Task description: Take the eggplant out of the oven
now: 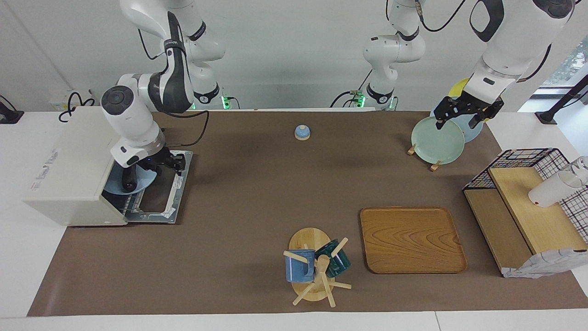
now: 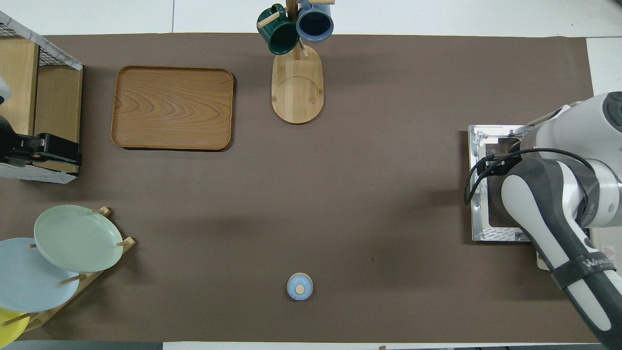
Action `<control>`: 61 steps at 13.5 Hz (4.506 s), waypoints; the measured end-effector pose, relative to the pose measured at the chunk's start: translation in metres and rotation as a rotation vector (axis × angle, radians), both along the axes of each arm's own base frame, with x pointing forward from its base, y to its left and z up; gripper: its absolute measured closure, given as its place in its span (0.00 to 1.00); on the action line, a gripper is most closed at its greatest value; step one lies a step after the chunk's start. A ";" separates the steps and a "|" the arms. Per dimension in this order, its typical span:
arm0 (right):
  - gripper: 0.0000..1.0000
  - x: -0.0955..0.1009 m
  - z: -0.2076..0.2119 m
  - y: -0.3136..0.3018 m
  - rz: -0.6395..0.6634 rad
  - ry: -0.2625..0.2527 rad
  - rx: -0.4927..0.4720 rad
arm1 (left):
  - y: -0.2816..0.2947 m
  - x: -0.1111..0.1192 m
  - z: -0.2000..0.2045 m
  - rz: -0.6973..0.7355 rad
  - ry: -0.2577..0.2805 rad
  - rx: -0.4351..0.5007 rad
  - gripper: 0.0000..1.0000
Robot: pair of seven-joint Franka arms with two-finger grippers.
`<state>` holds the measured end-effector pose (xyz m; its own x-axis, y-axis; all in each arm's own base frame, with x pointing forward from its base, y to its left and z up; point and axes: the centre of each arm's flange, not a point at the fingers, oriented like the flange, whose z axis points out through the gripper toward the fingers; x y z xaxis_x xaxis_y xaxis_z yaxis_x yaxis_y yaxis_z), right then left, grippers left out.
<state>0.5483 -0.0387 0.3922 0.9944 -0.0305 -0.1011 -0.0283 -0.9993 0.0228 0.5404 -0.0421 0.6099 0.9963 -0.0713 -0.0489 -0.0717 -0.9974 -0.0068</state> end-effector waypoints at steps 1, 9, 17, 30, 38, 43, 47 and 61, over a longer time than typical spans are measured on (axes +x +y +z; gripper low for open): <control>0.36 -0.002 -0.003 -0.009 -0.009 0.006 0.001 | 0.000 0.000 0.000 0.000 0.000 0.000 0.00; 0.78 -0.020 -0.032 -0.021 0.158 -0.031 -0.018 | 0.000 0.000 0.000 0.000 0.000 0.000 0.00; 0.97 -0.017 0.031 0.168 0.268 0.018 -0.134 | 0.000 0.000 0.000 0.000 0.000 0.000 0.00; 0.97 -0.067 -0.065 0.551 0.098 -0.165 -0.110 | 0.000 0.000 0.000 0.000 0.000 0.000 0.00; 0.48 -0.046 -0.018 0.545 0.115 -0.255 -0.020 | 0.000 0.000 0.000 0.000 0.000 0.000 0.00; 0.78 0.007 0.055 0.339 0.152 -0.095 -0.125 | 0.000 0.000 0.000 0.000 0.000 0.000 0.00; 0.99 -0.008 0.015 0.187 0.193 0.003 -0.132 | -0.002 0.000 0.000 -0.004 0.001 0.000 0.00; 0.99 -0.042 -0.089 0.083 0.372 -0.069 -0.152 | -0.318 -0.098 -0.167 -0.014 -0.034 -0.125 0.00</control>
<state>0.5065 0.0445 0.3030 0.9448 0.3228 -0.0559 0.3276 -0.9271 0.1822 0.4422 -0.3604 0.4434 0.9961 -0.0885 -0.0049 -0.0874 -0.9896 0.1144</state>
